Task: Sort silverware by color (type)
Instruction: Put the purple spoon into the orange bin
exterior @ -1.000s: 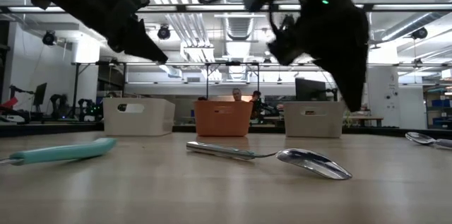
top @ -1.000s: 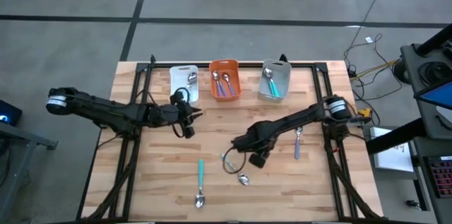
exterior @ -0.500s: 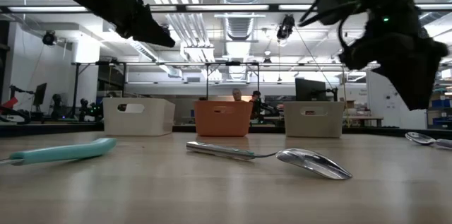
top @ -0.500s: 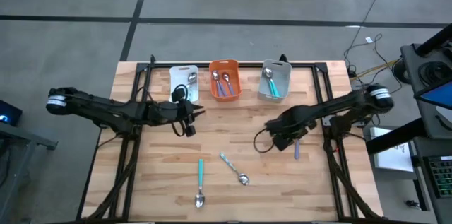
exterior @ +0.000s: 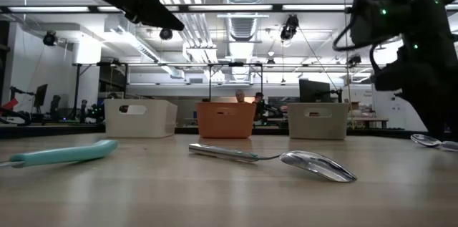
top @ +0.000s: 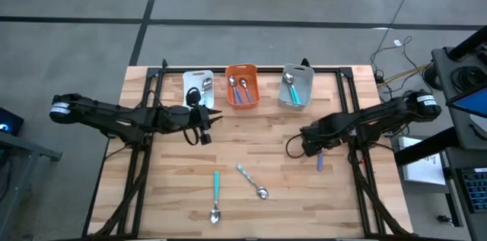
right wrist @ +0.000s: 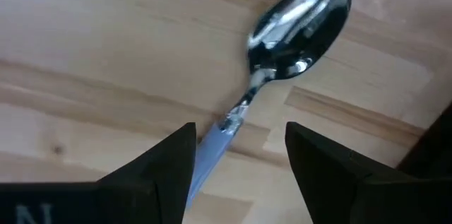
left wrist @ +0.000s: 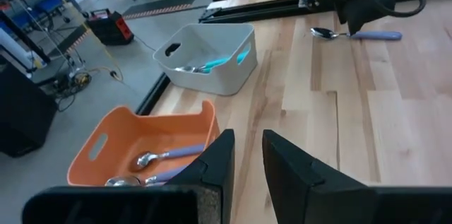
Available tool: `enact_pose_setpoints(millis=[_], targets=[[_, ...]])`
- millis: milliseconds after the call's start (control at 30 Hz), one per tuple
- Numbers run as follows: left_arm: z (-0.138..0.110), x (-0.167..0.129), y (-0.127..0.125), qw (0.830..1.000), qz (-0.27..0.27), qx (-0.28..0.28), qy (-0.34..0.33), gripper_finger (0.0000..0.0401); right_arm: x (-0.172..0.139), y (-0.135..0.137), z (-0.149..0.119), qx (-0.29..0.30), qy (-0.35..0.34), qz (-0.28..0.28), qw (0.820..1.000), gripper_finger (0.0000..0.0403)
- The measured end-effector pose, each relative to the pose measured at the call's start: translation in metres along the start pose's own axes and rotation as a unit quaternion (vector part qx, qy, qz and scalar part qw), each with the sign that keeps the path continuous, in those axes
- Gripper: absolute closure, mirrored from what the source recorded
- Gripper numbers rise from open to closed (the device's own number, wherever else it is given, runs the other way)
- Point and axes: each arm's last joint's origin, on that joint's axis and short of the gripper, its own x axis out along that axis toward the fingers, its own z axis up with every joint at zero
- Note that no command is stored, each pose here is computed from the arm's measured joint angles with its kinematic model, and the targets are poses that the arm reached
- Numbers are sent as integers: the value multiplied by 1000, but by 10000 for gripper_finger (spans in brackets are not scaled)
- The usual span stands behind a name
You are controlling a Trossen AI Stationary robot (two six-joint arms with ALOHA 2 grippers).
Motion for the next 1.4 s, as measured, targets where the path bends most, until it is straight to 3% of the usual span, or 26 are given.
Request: enact_pose_setpoints(millis=[233, 533, 800, 933, 1067, 1267, 1400], targets=[[-6, 1, -1, 1000, -2, 7, 15, 345, 20, -1, 2, 4, -5, 19, 1000, 227], [-8, 1, -1, 1000, -2, 11, 19, 345, 21, 3, 4, 2, -12, 20, 1000, 376], [-13, 0, -2, 999, -5, 17, 45, 345, 0, 21, 7, -33, -28, 59, 997, 378], [-15, 0, -2, 999, -3, 17, 51, 345, -27, 43, 7, -82, -5, 121, 989, 378], [-15, 0, -1, 998, 9, 17, 52, 345, -53, 67, 13, -99, -39, 155, 982, 378], [-15, 0, -1, 998, 11, 17, 51, 345, -84, 112, 38, -155, -90, 178, 968, 378], [-15, 0, -1, 998, 11, 17, 52, 345, -98, 143, 65, -205, -86, 198, 955, 378]])
